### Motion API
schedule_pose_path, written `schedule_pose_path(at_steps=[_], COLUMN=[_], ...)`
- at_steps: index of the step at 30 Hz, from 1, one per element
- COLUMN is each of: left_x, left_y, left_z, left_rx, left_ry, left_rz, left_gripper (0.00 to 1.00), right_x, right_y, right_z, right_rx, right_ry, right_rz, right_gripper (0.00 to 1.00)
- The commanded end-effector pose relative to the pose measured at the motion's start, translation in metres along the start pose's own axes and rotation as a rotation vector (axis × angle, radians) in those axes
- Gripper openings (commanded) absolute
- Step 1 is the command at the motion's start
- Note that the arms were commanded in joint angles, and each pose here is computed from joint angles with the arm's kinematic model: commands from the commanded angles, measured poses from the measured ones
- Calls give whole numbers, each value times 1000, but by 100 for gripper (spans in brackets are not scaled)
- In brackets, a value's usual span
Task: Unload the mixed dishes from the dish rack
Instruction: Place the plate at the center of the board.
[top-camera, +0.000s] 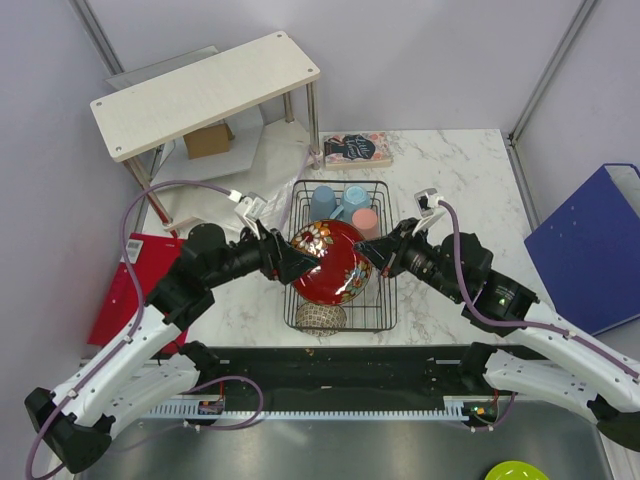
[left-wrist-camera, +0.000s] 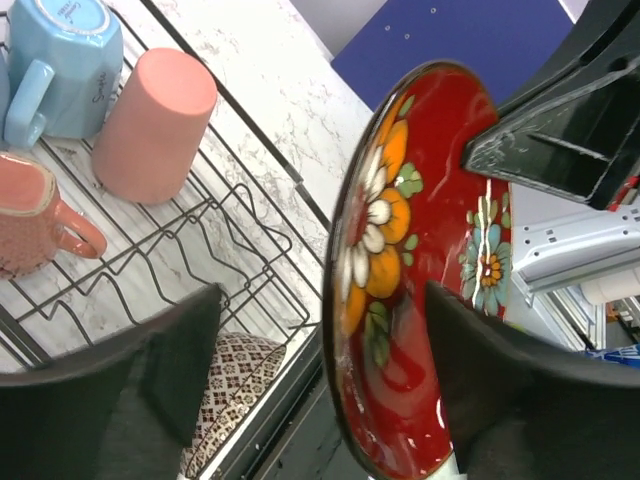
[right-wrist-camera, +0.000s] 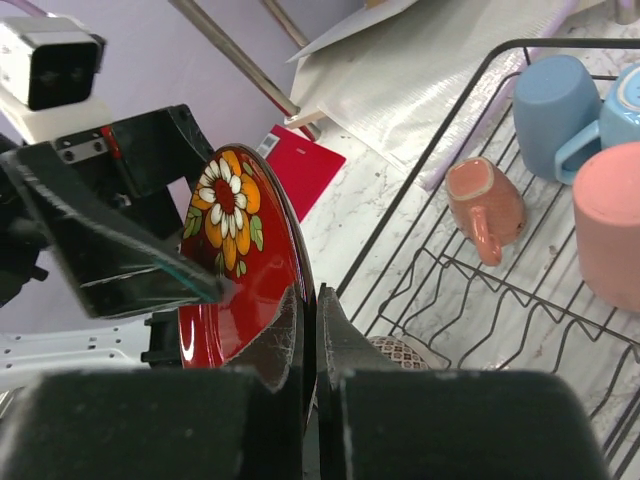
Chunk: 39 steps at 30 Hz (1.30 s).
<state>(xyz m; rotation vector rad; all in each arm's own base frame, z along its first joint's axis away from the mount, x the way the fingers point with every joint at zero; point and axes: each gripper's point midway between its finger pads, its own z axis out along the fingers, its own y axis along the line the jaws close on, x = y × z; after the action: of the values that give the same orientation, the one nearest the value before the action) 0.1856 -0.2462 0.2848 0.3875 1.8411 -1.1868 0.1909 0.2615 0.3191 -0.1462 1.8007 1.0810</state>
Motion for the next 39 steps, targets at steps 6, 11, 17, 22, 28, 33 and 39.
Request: schedule_pose_path(at_steps=[6, 11, 17, 22, 28, 33, 39], left_x=[-6, -7, -4, 1, -7, -20, -49], left_y=[-5, 2, 2, -9, -3, 21, 57], left_z=[-5, -9, -8, -3, -5, -12, -30], left_rx=[30, -20, -14, 61, 8, -163, -362], left_ry=[-42, -58, -41, 0, -24, -51, -126], left_rz=[45, 40, 50, 71, 67, 69, 47], left_gripper=[37, 46, 53, 2, 2, 2, 2], right_x=[-25, -21, -18, -14, -7, 3, -11], right_y=[30, 26, 25, 25, 8, -47, -92], right_z=[1, 5, 8, 9, 13, 14, -10], right_rx=[-117, -104, -102, -105, -30, 255, 500], right_ry=[-90, -77, -67, -52, -33, 9, -57], right_rz=[56, 53, 50, 46, 24, -73, -138], right_gripper=[0, 0, 0, 0, 43, 98, 98])
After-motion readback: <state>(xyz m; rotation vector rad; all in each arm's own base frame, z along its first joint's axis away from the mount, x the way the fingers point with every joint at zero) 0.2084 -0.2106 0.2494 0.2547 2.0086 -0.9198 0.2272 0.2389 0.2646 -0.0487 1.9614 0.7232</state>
